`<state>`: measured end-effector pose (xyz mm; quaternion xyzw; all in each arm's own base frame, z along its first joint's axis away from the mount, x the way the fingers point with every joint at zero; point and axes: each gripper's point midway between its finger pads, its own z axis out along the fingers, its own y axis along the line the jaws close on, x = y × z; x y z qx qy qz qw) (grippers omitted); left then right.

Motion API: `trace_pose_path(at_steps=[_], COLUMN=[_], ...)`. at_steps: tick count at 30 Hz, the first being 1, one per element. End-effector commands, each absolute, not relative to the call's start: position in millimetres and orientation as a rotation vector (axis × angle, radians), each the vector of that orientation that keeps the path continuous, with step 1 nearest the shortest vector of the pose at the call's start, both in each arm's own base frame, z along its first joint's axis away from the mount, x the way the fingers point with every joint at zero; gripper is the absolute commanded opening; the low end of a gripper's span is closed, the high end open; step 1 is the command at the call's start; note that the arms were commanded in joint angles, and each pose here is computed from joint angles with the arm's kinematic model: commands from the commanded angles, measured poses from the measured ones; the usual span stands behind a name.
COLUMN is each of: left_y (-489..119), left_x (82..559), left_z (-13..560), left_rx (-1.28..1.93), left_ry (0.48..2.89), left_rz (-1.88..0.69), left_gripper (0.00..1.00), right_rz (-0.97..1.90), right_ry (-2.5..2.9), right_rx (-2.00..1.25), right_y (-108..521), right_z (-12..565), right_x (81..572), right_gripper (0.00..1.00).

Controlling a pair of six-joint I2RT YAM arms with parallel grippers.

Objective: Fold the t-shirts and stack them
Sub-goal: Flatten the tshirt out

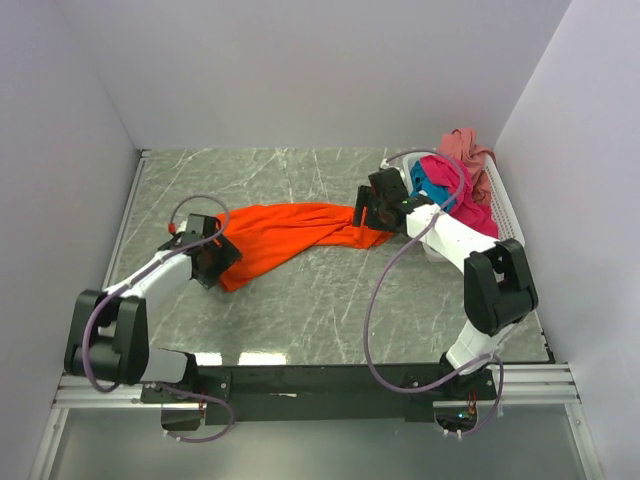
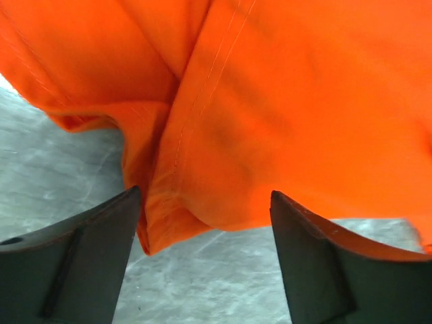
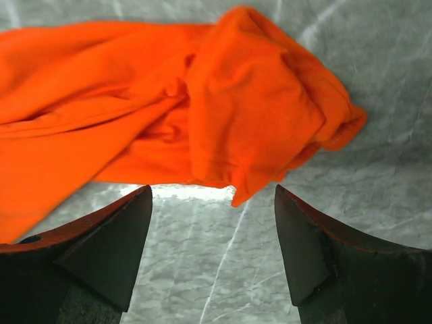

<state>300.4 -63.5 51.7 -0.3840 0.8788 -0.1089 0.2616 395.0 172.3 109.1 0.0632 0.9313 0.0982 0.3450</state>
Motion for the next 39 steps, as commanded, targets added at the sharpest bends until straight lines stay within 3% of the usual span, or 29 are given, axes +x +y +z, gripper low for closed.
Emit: trace_pose_path(at_steps=[1, 4, 7, 17, 20, 22, 24, 25, 30, 39], left_y=[-77, -78, -76, -73, -75, -76, -75, -69, -56, -23], left_x=[303, 306, 307, 317, 318, 321, 323, 326, 337, 314], left_z=[41, 37, 33, 74, 80, 86, 93, 104, 167, 353], left_rx=[-1.015, -1.005, -1.002, -0.920, -0.917, -0.915, -0.930, -0.947, -0.978, -0.964], left_ry=[2.434, 2.454, 2.473, 2.354, 2.339, 2.329, 2.313, 2.280, 2.104, 1.602], left_rz=[-0.309, -0.289, -0.255, -0.303, -0.322, -0.334, -0.328, -0.298, -0.284, -0.416], left_gripper=[0.78, 0.54, 0.01, 0.01, 0.01, 0.01, 0.01, 0.01, 0.01, 0.01], right_rz=[0.207, 0.200, 0.186, 0.115, 0.109, 0.142, 0.146, 0.145, 0.184, 0.442], right_ry=[2.399, 2.433, 2.458, 2.528, 2.530, 2.509, 2.468, 2.454, 2.315, 1.922], right_rx=[0.224, 0.237, 0.259, 0.300, 0.317, 0.314, 0.313, 0.309, 0.272, 0.170], right_y=[168, 168, 167, 166, 166, 171, 171, 170, 165, 151], right_z=[112, 97, 83, 52, 46, 51, 67, 74, 148, 323], right_x=[403, 400, 398, 403, 407, 411, 414, 414, 401, 337], right_gripper=[0.79, 0.79, 0.79, 0.74, 0.68, 0.27, 0.06, 0.03, 0.00, 0.00])
